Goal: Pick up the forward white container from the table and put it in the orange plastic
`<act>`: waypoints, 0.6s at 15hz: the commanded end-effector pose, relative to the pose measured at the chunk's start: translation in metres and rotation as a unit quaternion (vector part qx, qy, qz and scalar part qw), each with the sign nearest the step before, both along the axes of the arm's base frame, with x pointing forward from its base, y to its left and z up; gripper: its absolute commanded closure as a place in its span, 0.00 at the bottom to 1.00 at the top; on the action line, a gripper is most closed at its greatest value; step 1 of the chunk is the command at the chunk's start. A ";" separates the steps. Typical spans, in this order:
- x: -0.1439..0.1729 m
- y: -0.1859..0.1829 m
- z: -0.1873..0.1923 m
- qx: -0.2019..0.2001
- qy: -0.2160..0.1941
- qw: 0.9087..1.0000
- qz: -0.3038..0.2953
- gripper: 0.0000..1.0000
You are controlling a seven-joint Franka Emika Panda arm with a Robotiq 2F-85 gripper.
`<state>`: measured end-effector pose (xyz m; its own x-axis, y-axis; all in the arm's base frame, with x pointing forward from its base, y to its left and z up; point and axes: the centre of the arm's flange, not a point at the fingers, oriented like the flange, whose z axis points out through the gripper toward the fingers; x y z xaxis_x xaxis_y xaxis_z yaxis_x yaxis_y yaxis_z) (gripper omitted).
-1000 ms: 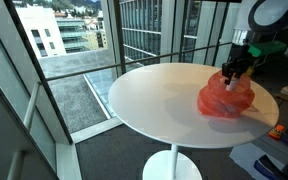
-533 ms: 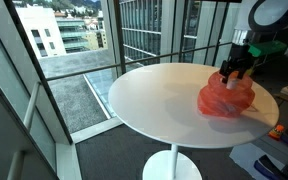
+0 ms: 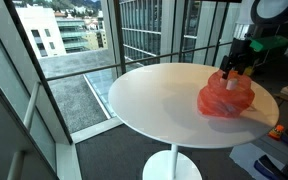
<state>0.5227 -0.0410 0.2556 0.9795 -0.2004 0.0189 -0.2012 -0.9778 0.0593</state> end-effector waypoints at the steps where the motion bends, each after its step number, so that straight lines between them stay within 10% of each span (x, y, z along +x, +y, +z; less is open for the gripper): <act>1: -0.012 0.003 0.029 0.002 0.009 1.000 0.012 0.00; 9: -0.025 0.007 0.076 0.002 0.046 0.999 0.014 0.00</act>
<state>0.5075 -0.0350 0.3089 0.9805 -0.1903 -0.0499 -0.1866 -0.9799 0.0709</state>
